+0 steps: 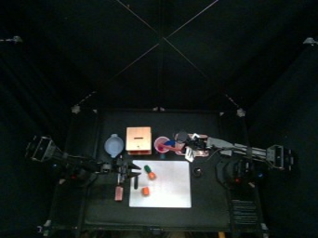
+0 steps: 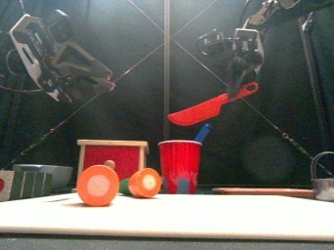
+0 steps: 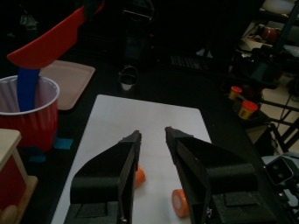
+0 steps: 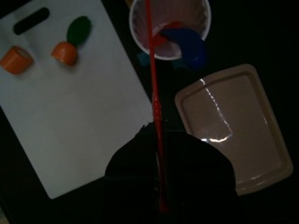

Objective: Put knife back in cup

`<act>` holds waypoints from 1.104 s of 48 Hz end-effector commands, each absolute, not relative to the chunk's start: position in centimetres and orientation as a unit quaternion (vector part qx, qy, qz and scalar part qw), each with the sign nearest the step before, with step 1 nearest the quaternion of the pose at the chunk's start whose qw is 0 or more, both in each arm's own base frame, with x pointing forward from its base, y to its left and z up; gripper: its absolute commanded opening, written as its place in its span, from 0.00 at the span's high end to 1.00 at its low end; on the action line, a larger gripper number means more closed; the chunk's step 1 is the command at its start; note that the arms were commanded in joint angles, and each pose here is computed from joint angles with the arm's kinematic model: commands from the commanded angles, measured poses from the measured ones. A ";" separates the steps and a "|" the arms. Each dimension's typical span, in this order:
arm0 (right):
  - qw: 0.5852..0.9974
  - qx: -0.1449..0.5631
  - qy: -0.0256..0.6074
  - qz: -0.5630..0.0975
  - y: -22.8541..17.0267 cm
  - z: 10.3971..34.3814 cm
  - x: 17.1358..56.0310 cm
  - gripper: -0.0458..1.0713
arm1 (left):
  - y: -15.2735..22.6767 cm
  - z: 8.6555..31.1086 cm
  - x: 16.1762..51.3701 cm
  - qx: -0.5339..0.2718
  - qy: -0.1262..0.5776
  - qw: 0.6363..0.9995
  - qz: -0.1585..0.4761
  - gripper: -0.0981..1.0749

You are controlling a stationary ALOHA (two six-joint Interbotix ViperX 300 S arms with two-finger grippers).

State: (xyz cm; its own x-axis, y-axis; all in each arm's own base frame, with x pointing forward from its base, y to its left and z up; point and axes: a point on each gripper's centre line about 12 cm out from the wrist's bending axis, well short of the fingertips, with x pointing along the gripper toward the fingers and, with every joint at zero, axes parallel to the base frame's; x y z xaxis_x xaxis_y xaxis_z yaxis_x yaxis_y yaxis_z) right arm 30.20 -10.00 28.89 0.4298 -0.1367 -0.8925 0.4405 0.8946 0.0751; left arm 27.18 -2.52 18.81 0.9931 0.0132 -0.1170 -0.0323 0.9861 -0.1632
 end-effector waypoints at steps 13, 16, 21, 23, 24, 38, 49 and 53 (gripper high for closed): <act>0.791 0.144 0.570 -0.172 -12.5 30.0 33.9 0.67 | -2.3 19.3 27.3 -0.071 0.046 0.996 0.008 0.31; 0.779 0.140 0.587 -0.169 -13.0 29.7 34.7 0.67 | -2.2 19.3 27.2 -0.071 0.046 0.996 0.009 0.31; 0.763 0.130 0.613 -0.158 -13.5 29.0 36.0 0.67 | -2.1 19.3 27.2 -0.069 0.045 0.997 0.010 0.30; 0.761 0.124 0.618 -0.151 -13.7 28.8 36.6 0.66 | -2.1 19.4 27.2 -0.068 0.044 0.997 0.009 0.30; 0.759 0.122 0.622 -0.149 -13.8 28.7 36.8 0.66 | -2.0 19.4 27.2 -0.067 0.044 0.997 0.010 0.30; 0.748 0.113 0.637 -0.152 -15.8 28.1 39.5 0.63 | -2.0 19.3 27.2 -0.064 0.045 0.997 0.008 0.30; 0.754 0.104 0.630 -0.156 -15.9 28.6 40.0 0.46 | -2.0 19.3 27.2 -0.065 0.045 0.997 0.008 0.30; 0.763 0.104 0.618 -0.160 -15.8 29.1 39.8 0.35 | -2.0 19.4 27.2 -0.065 0.044 0.997 0.009 0.30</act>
